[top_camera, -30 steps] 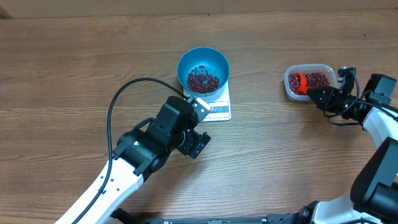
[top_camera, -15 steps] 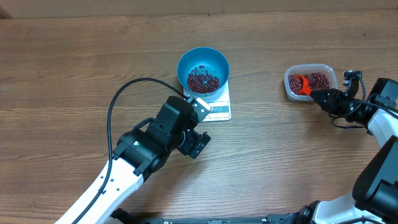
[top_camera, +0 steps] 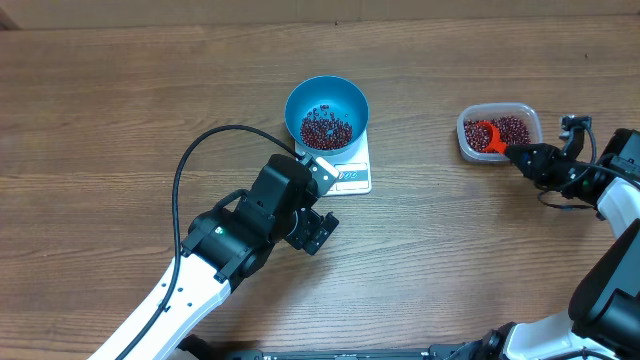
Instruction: Scoop item into bowl and weigh 150g on scale
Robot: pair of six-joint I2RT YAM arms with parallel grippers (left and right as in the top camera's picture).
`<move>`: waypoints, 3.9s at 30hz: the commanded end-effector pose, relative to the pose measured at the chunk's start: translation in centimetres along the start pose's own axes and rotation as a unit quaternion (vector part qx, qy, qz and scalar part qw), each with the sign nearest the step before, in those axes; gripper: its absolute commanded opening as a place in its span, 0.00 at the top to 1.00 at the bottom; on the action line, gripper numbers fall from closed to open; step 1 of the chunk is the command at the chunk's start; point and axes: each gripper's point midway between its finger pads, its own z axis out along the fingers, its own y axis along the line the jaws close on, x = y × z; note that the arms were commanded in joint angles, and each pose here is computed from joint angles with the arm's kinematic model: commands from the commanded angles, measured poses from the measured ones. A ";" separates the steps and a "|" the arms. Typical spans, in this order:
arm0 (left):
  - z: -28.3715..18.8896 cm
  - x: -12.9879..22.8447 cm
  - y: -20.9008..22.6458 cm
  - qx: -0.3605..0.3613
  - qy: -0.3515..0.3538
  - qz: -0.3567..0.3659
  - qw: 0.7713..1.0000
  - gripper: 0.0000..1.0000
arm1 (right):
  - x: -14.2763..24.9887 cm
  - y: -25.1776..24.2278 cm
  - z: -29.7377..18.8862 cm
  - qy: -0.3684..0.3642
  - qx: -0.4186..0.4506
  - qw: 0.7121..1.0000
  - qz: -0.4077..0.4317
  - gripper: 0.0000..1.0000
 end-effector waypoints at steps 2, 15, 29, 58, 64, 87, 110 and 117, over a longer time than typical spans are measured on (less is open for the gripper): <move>0.2 0.1 0.2 -0.004 0.003 0.006 1.000 0.01 | 0.2 0.0 0.2 -0.001 -0.014 1.000 0.018 0.96; 0.2 0.1 0.2 -0.004 0.003 0.006 1.000 0.01 | -0.6 0.5 -0.9 -0.023 -0.051 0.998 0.041 0.96; 0.3 0.1 0.2 -0.005 0.004 0.006 1.000 0.01 | -1.2 1.0 -2.2 -0.040 -0.089 0.993 0.060 0.96; 0.3 0.1 0.2 -0.005 0.004 0.006 1.000 0.01 | -0.6 8.6 -2.1 -0.004 -0.269 0.961 0.061 0.96; 0.3 0.1 0.2 -0.005 0.004 0.005 1.000 0.01 | -0.2 12.2 0.5 0.035 -0.297 0.954 0.024 0.96; 0.3 0.1 0.2 -0.005 0.004 0.005 1.000 0.01 | 2.8 22.0 8.1 0.093 -0.307 0.945 -0.071 0.96; 0.3 0.1 0.2 -0.005 0.004 0.005 1.000 0.01 | 2.9 22.5 9.6 0.077 -0.280 0.953 -0.087 0.96; 0.3 0.1 0.2 -0.005 0.004 0.006 1.000 0.01 | 2.8 22.5 9.6 0.076 -0.279 0.953 -0.087 0.96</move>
